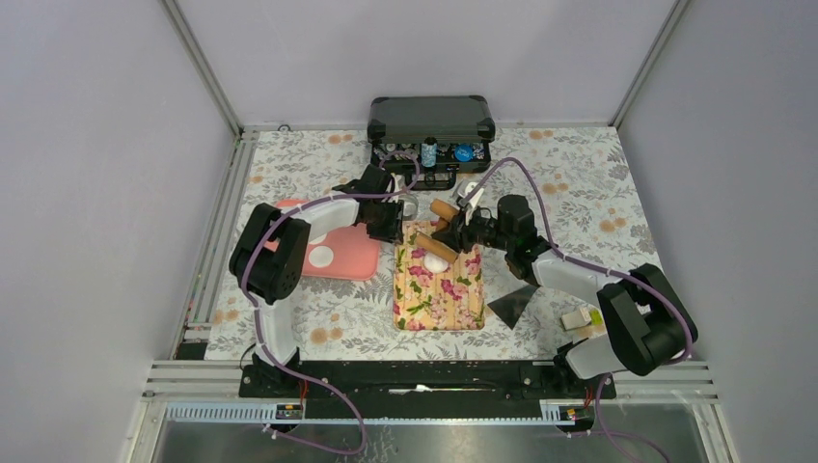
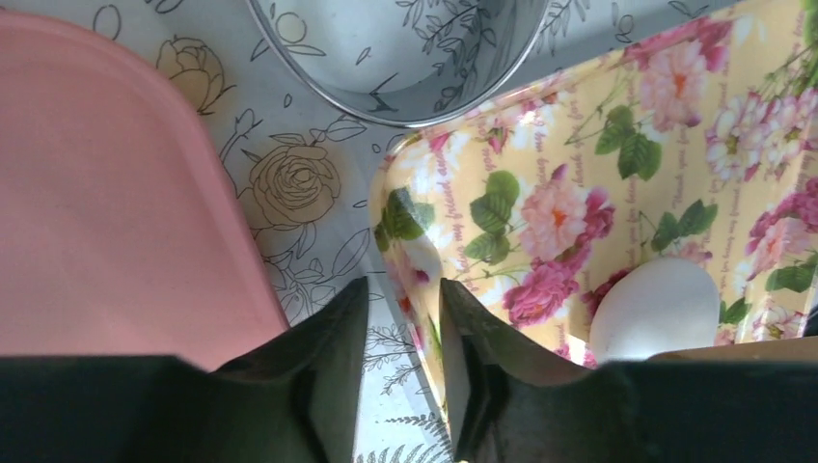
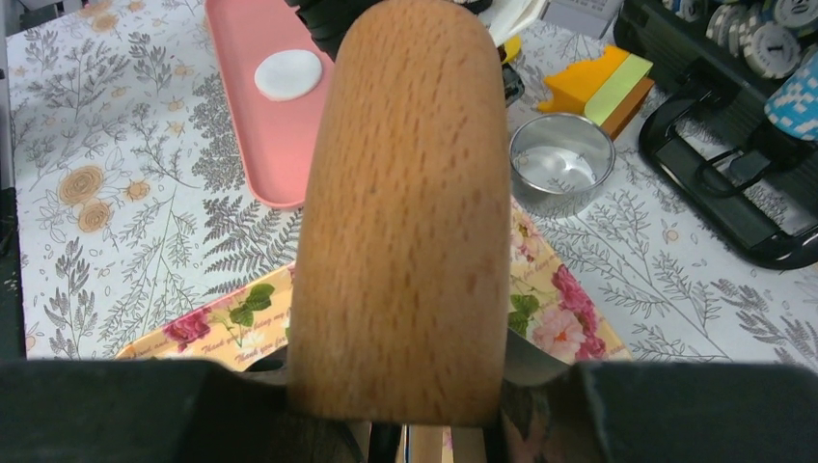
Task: Roll out the dumpling wrappers from the dough
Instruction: Move the work surface to the center of the board, then flatten out the dough on the work surface.
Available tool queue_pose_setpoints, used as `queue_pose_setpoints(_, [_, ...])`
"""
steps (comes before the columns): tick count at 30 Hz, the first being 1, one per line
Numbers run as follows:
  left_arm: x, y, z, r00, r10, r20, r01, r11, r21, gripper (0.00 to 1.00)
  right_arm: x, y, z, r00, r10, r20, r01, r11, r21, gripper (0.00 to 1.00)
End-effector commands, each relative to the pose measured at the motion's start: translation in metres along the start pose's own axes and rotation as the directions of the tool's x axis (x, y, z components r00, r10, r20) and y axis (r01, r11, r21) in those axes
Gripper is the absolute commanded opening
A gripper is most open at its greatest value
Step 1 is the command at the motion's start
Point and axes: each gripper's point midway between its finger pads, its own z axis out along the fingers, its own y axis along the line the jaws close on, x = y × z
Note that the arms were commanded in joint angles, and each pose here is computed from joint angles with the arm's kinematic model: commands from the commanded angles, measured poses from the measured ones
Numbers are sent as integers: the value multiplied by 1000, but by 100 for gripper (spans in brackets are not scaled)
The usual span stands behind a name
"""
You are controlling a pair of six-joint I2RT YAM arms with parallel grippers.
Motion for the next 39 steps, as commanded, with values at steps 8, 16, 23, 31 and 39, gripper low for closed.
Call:
queue_pose_setpoints(8, [-11, 13, 11, 990, -131, 46, 135, 985, -106, 0, -11, -2, 6, 996, -77, 44, 78, 997, -11, 0])
queue_pose_setpoints(16, [-28, 31, 10, 963, -220, 157, 251, 944, -214, 0, -34, -9, 2, 997, -41, 67, 39, 999, 24, 0])
queue_pose_setpoints(23, [-22, 43, 19, 945, -296, 141, 325, 902, -285, 0, -41, -13, -2, 996, -32, 78, 30, 999, 28, 0])
queue_pose_setpoints(31, [-13, 39, 27, 949, -297, 107, 315, 913, -260, 0, -27, -28, 16, 998, -31, 54, 28, 999, 46, 0])
queue_pose_setpoints(39, [-9, 36, 31, 949, -303, 88, 315, 919, -237, 0, 15, -29, 18, 999, 8, -36, -7, 999, 47, 0])
